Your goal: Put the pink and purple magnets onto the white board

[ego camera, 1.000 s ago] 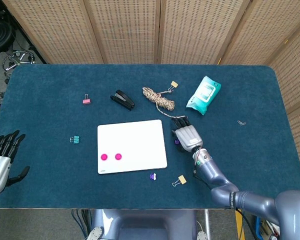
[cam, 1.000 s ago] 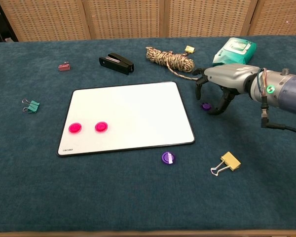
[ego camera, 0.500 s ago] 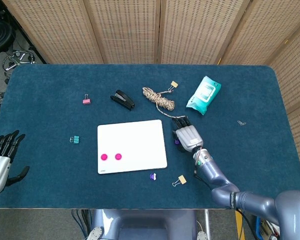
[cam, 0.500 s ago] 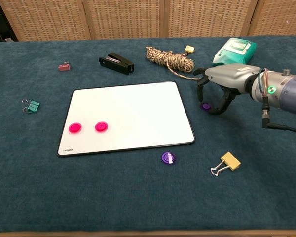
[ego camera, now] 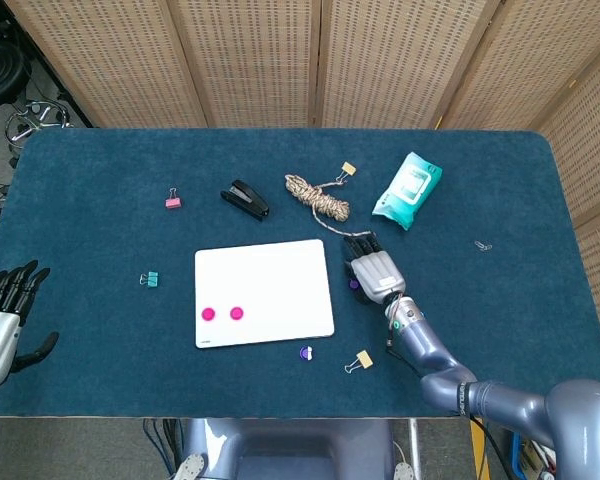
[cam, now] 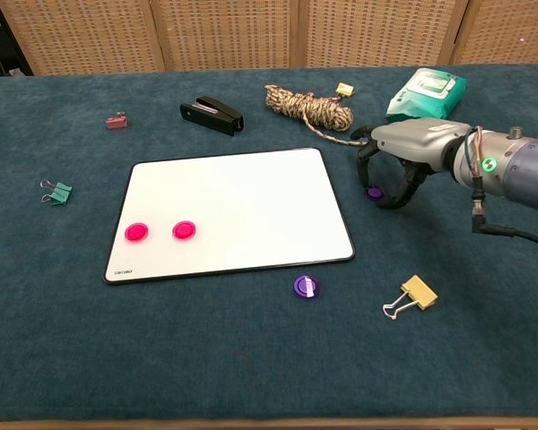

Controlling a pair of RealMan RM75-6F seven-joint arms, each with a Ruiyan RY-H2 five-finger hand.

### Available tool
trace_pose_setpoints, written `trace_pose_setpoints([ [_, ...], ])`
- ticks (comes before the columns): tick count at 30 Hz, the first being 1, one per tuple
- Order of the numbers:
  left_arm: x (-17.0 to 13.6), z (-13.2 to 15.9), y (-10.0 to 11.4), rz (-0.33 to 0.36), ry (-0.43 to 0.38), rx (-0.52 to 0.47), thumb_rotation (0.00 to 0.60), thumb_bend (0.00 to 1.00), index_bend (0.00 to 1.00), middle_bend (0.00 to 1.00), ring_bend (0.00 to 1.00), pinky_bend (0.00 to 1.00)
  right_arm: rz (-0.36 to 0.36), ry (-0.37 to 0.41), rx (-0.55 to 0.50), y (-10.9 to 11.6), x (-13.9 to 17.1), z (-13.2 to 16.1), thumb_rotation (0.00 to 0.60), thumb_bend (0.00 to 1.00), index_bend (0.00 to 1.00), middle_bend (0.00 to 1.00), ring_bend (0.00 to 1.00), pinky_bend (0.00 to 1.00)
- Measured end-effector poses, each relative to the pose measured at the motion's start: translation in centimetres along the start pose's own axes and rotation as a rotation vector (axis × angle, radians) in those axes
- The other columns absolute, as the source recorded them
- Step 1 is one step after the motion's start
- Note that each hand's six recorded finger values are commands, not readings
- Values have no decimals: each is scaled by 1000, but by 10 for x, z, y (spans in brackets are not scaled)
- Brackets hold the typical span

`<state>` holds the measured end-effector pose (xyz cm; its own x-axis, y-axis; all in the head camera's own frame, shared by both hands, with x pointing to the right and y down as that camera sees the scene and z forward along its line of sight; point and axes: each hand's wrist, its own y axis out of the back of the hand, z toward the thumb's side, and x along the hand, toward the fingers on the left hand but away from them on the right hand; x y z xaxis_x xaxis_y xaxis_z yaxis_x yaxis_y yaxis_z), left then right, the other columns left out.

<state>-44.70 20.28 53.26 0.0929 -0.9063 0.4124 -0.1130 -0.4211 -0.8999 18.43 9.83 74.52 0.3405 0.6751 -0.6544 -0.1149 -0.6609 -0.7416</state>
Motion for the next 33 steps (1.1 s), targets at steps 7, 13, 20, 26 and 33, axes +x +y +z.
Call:
trace_pose_setpoints([
  [7, 0, 0, 0, -2, 2, -2, 600, 284, 0, 0, 0, 0, 1, -13, 2, -1, 0, -3, 600, 492, 531, 0, 0, 0],
  [13, 0, 0, 0, -4, 0, -3, 600, 282, 0, 0, 0, 0, -4, -10, -2, 1, 2, -2, 600, 499, 560, 0, 0, 0],
  [20, -1, 1, 0, -5, -2, -7, 600, 283, 0, 0, 0, 0, -53, 43, -7, 14, 9, 17, 600, 508, 554, 0, 0, 0],
  [26, -1, 2, -1, -10, -7, -9, 600, 284, 0, 0, 0, 0, -93, 124, 1, 28, 14, 53, 600, 513, 556, 0, 0, 0],
  [33, -1, 0, 1, -7, 1, -16, 600, 283, 0, 0, 0, 0, -92, 183, 21, 29, 4, 104, 600, 516, 544, 0, 0, 0],
])
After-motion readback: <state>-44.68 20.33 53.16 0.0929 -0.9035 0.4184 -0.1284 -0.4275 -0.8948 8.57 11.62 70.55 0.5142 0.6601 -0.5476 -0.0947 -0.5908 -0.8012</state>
